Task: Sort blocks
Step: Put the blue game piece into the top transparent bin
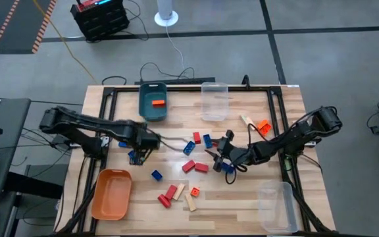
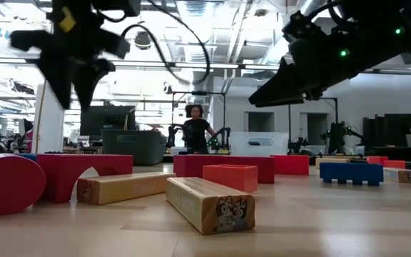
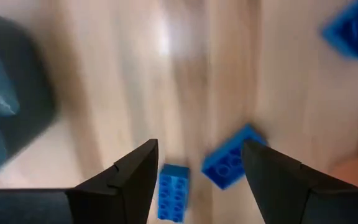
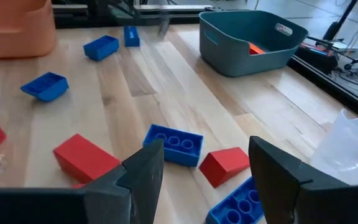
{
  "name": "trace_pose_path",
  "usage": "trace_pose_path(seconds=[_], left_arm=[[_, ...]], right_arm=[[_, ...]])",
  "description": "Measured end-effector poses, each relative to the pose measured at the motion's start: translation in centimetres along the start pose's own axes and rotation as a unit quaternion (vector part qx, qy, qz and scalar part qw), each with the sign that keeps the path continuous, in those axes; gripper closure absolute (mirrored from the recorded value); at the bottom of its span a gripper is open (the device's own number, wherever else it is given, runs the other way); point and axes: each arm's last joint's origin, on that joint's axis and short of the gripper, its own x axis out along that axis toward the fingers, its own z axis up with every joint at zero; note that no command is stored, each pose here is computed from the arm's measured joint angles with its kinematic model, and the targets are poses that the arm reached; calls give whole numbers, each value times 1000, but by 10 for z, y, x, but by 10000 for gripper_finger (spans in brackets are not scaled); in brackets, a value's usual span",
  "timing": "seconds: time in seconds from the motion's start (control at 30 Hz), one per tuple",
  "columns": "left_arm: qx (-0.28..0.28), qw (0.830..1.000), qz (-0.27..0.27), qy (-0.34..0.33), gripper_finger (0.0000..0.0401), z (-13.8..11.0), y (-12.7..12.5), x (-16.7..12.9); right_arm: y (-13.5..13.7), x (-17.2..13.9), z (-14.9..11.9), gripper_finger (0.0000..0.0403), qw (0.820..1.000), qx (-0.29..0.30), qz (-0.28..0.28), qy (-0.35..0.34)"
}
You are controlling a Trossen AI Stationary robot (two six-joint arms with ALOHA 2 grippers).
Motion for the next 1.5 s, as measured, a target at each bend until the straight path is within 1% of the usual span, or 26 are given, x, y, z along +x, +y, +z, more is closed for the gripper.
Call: trace_pose_path(seconds=[0.1, 0.23, 0.33, 0.47, 0.67, 0.77, 0.87, 1.0, 1.1, 1.17, 1.23, 1.3, 1.5], left_arm=[[58, 997, -11, 49, 178, 4, -15, 14], [138, 983, -11, 116, 178, 7, -31, 31], [175, 974, -11, 147, 178, 9, -41, 40], [199, 968, -12, 151, 178, 10, -47, 45], [213, 970, -11, 119, 178, 2, -48, 52], [206, 977, -13, 62, 178, 10, -49, 50], [213, 977, -15, 2, 178, 24, -52, 43], [224, 971, -35, -69, 178, 36, -61, 41], [235, 963, -33, -129, 178, 46, -69, 37], [247, 956, -31, -153, 178, 49, -74, 35], [262, 950, -32, -166, 178, 51, -79, 35], [279, 945, -41, -165, 178, 50, -84, 36], [289, 941, -58, -168, 178, 45, -92, 41]], right_arm=[[1, -3, 2, 176, 1000, 1, 5, -3], [2, -3, 2, 176, 1000, 1, 6, -4], [2, -3, 2, 176, 1000, 1, 6, -4], [2, -3, 2, 176, 1000, 2, 7, -5], [5, -6, 2, 176, 1000, 2, 15, -5], [5, -6, 2, 176, 1000, 10, 16, -6], [5, -5, 2, 176, 1000, 12, 14, -6], [5, -6, 2, 176, 1000, 11, 14, -5], [5, -6, 2, 176, 1000, 10, 14, -5], [5, -6, 2, 176, 1000, 10, 14, -4], [5, -6, 1, 176, 1000, 10, 15, -5], [6, -7, 1, 176, 1000, 9, 18, -5], [7, -7, 2, 176, 1000, 18, 19, -8]])
